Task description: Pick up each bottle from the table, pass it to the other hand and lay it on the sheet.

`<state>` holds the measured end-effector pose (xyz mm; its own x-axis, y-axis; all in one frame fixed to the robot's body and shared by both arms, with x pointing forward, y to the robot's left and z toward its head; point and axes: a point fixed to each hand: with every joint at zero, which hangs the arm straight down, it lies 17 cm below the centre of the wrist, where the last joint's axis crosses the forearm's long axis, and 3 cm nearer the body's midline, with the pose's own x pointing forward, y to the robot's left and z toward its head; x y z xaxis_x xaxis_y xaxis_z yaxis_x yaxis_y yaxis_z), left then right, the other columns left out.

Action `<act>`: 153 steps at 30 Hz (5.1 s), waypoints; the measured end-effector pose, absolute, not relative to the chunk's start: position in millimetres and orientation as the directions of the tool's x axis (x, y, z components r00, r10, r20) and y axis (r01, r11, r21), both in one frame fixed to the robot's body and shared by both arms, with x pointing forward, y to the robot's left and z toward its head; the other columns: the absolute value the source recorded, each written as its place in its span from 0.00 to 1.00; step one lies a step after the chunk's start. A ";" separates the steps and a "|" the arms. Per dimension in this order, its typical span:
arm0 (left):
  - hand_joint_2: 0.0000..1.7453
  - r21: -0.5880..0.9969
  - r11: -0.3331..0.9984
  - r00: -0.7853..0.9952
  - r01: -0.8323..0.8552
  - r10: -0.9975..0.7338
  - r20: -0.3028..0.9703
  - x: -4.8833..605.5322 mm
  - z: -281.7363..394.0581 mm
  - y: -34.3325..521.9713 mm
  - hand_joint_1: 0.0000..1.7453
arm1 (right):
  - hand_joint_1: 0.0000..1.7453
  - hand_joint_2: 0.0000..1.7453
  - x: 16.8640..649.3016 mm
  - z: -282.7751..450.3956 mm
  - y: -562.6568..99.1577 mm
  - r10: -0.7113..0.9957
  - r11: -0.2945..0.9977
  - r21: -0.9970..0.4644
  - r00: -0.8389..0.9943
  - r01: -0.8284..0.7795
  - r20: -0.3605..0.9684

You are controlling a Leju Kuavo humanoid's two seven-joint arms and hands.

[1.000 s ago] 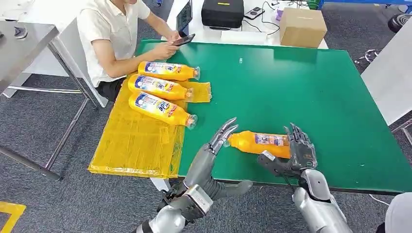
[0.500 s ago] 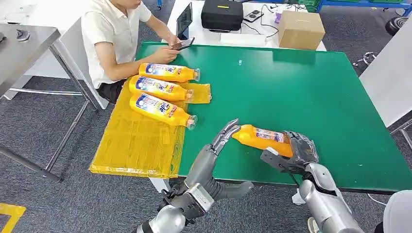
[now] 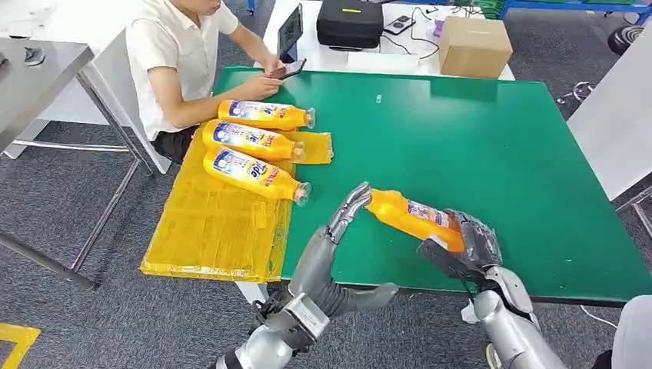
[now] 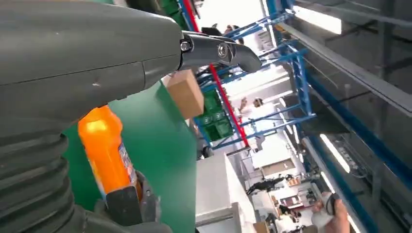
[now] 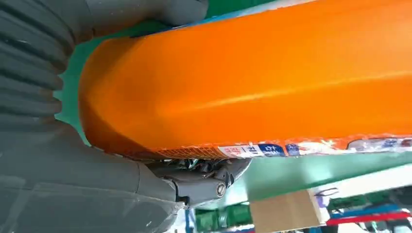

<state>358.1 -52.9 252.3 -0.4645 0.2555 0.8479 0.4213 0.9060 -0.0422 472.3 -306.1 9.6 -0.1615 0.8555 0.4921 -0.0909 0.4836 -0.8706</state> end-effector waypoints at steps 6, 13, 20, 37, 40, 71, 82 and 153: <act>1.00 -0.272 0.749 -0.147 0.604 0.440 0.886 339.0 204.1 -70.1 0.00 | 0.47 1.00 465.0 34.0 -285.5 0.725 0.676 -0.737 -0.174 -0.007 0.666; 1.00 -0.472 0.738 0.008 0.482 0.535 0.845 336.6 142.0 -21.0 0.00 | 1.00 1.00 435.0 69.0 -286.2 0.625 0.780 -0.598 -0.196 0.182 0.756; 1.00 -0.658 0.701 0.071 0.276 0.667 0.741 348.0 120.6 32.4 0.00 | 1.00 1.00 425.2 92.6 -264.7 0.536 0.843 -0.498 -0.246 0.202 0.808; 1.00 -0.650 0.741 0.036 0.167 0.655 0.755 365.4 119.9 47.7 0.00 | 1.00 1.00 393.2 121.6 -135.0 0.367 0.900 -0.432 -0.436 -0.056 0.822; 1.00 -0.650 0.736 0.033 0.188 0.657 0.754 367.2 124.9 44.1 0.00 | 1.00 1.00 387.5 121.4 -116.0 0.332 0.899 -0.422 -0.448 -0.115 0.830; 1.00 -0.762 0.605 0.050 0.231 0.774 0.631 386.1 152.2 44.1 1.00 | 0.00 1.00 346.9 117.3 -17.3 0.185 0.816 -0.422 -0.513 -0.396 0.838; 1.00 -0.740 0.635 0.016 0.222 0.756 0.654 389.4 153.1 51.5 1.00 | 0.00 0.00 342.1 111.9 -17.8 0.190 0.823 -0.417 -0.506 -0.384 0.841; 1.00 0.690 0.608 -0.144 0.393 -0.700 0.699 509.1 36.1 89.2 0.00 | 0.00 0.00 373.1 203.9 -224.9 0.271 0.936 -0.084 -0.549 0.341 0.790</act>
<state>509.1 89.2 36.1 -0.1438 -0.7002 0.6993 0.3929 0.6082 0.6897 373.1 -224.9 203.9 -0.5493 0.2709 0.7904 0.3407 0.9364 -0.0842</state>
